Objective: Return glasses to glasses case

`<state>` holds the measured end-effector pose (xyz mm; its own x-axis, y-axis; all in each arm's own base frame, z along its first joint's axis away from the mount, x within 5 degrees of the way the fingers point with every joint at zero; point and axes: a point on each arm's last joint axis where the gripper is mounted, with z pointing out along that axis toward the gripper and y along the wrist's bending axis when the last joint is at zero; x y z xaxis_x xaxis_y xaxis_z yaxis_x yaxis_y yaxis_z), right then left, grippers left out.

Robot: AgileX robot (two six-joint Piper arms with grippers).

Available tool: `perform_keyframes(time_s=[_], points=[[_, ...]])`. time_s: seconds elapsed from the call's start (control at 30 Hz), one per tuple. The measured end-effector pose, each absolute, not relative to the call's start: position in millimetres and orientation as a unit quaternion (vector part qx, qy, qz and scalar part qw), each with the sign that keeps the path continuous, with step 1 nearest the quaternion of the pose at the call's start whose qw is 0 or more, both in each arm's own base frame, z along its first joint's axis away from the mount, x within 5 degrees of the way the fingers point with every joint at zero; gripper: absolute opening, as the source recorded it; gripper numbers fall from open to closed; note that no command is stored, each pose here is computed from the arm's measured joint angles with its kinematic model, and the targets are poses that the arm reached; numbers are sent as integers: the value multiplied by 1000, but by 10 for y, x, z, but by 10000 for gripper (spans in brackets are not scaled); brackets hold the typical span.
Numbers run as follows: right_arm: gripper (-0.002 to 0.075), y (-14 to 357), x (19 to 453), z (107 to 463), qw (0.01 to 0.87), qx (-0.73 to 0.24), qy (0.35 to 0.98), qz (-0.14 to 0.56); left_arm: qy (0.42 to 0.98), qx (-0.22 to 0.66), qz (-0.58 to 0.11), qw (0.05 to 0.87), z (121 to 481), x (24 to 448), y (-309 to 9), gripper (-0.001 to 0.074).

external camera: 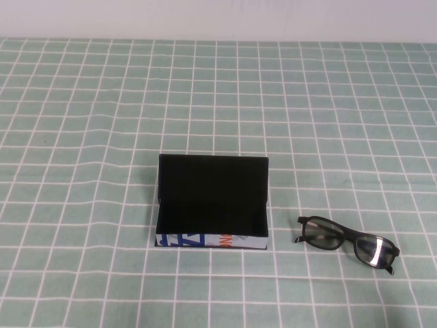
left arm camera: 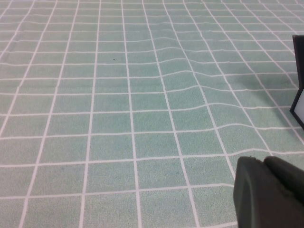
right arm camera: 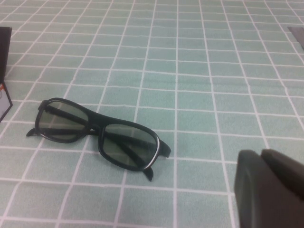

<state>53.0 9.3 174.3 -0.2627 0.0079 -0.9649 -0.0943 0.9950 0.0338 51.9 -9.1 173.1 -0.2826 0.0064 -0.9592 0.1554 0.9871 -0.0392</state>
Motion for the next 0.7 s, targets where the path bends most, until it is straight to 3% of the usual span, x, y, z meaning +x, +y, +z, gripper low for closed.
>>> perform_keyframes(time_s=[0.7], points=[[-11,85,539,1778,622,-21,782,42,798,51,-62,597,1731,519,-91,-4]])
